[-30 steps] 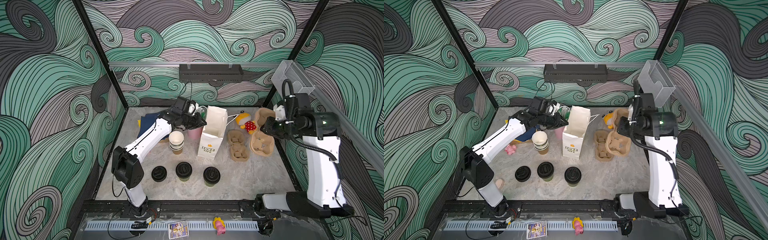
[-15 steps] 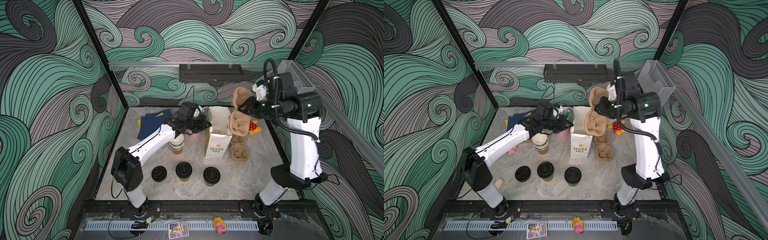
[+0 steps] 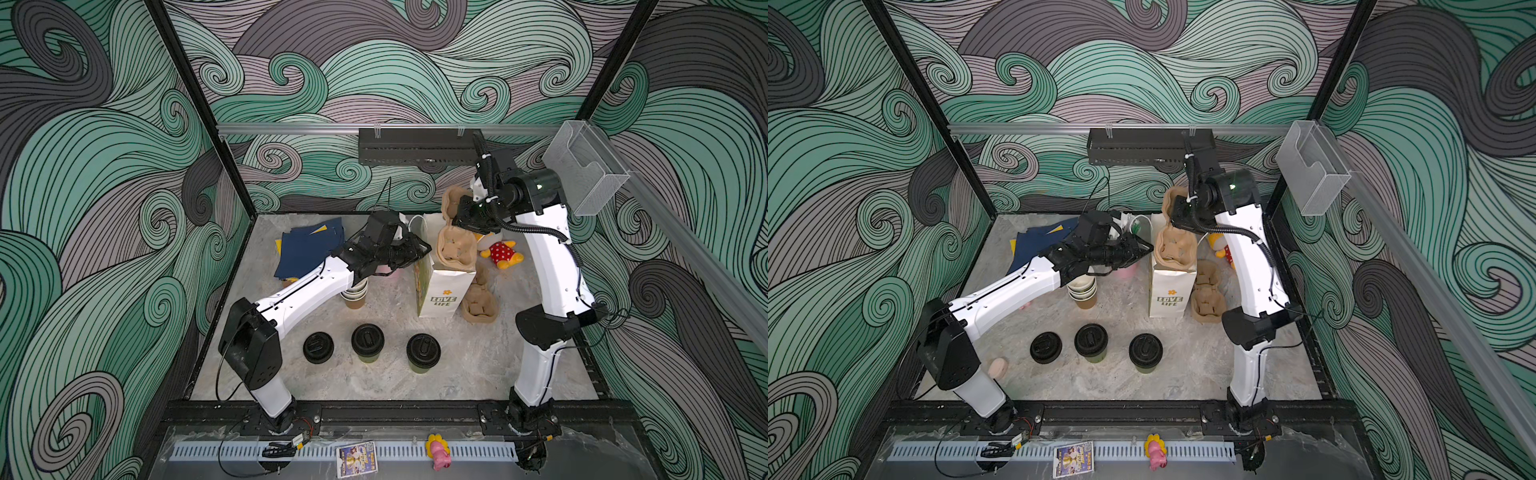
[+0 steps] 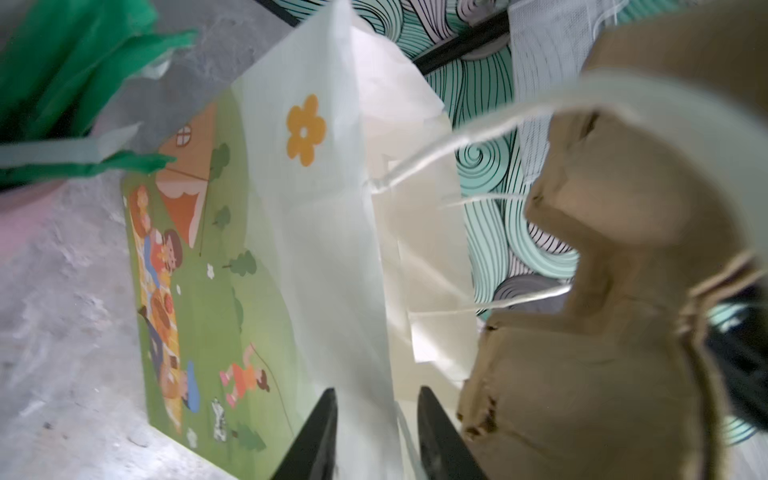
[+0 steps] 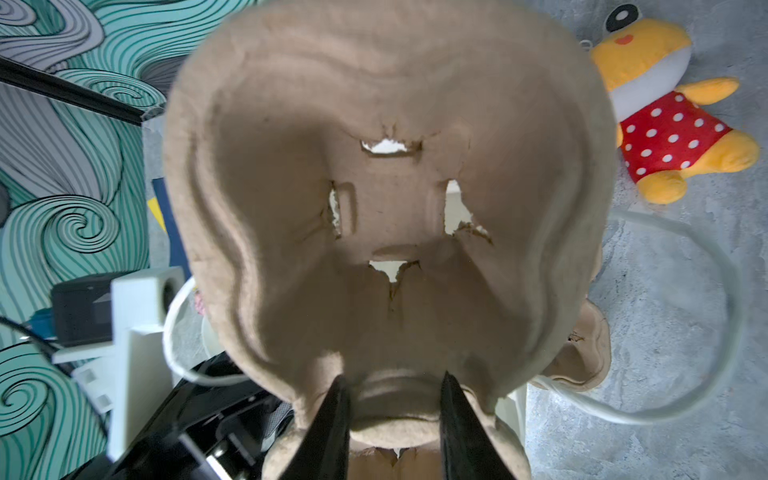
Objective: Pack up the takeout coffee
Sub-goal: 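Lower the carrier into the white paper bag while the left gripper holds the bag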
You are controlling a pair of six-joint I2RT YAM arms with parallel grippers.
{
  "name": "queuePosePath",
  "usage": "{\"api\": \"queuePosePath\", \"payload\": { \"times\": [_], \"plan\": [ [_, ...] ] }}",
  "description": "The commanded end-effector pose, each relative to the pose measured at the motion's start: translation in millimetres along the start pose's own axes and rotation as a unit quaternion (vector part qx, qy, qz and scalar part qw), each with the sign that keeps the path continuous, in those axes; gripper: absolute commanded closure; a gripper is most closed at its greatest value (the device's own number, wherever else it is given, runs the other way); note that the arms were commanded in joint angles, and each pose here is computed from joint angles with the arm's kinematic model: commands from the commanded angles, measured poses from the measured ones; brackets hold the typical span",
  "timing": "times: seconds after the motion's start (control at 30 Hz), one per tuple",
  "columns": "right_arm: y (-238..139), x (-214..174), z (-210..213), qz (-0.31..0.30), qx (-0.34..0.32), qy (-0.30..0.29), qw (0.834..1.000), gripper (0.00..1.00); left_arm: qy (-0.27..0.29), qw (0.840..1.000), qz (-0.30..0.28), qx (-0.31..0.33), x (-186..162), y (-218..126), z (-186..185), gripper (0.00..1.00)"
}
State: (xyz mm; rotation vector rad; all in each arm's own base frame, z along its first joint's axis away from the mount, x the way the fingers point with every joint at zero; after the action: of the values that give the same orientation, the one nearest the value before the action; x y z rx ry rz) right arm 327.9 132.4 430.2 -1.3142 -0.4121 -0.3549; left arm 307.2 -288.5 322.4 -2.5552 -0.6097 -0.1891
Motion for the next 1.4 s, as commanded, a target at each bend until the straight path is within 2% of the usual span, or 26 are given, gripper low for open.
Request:
{"api": "queuePosePath", "payload": {
  "times": [0.0, 0.13, 0.33, 0.53, 0.6, 0.83, 1.0, 1.2, 1.37],
  "plan": [
    [12.1, 6.0, -3.4, -0.007, -0.044, -0.013, 0.999, 0.71, 0.015, 0.999, -0.032, -0.016, 1.4, -19.4, -13.2, 0.52],
    [24.4, 13.8, 0.5, -0.008, -0.041, -0.019, 0.999, 0.71, 0.032, 0.999, -0.041, -0.011, 1.2, -28.5, -14.6, 0.45],
    [42.5, 9.4, 0.2, 0.022, -0.066, -0.036, 0.997, 0.71, 0.065, 0.994, -0.083, -0.010, 7.1, -40.6, -17.6, 0.40],
    [44.4, -0.9, 0.3, 0.052, -0.073, -0.049, 0.995, 0.71, 0.075, 0.993, -0.092, -0.007, 21.4, -37.3, -22.3, 0.39],
    [45.4, -4.2, 0.0, 0.064, -0.073, -0.047, 0.994, 0.71, 0.077, 0.993, -0.091, -0.010, 24.9, -35.3, -25.0, 0.42],
    [47.6, -12.2, 1.3, 0.099, -0.059, -0.019, 0.993, 0.71, 0.069, 0.994, -0.084, -0.023, 28.5, -26.8, -26.4, 0.69],
    [56.1, -15.6, 5.7, 0.124, -0.045, -0.007, 0.991, 0.73, 0.065, 0.995, -0.076, -0.029, 28.6, -22.7, -26.6, 0.82],
    [55.9, -20.2, 10.1, 0.132, -0.055, -0.005, 0.990, 0.74, 0.065, 0.995, -0.074, -0.029, 28.6, -21.4, -26.0, 0.91],
    [43.0, -19.2, 10.2, 0.111, -0.060, -0.011, 0.992, 0.75, 0.064, 0.995, -0.073, -0.029, 29.0, -20.4, -25.6, 0.93]
  ]
}}
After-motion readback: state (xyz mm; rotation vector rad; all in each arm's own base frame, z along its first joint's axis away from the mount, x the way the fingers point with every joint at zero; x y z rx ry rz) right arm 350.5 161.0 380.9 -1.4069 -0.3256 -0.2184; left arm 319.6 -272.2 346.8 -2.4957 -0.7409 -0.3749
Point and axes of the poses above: each gripper's point midway between its finger pads, its own y axis out along the fingers, its own z axis along the line the jaws close on, x = y × z, the point moved 10 cm from there along -y, back along the fingers, and after that the axes turned 9 degrees about -y, right-handed, at the moved point
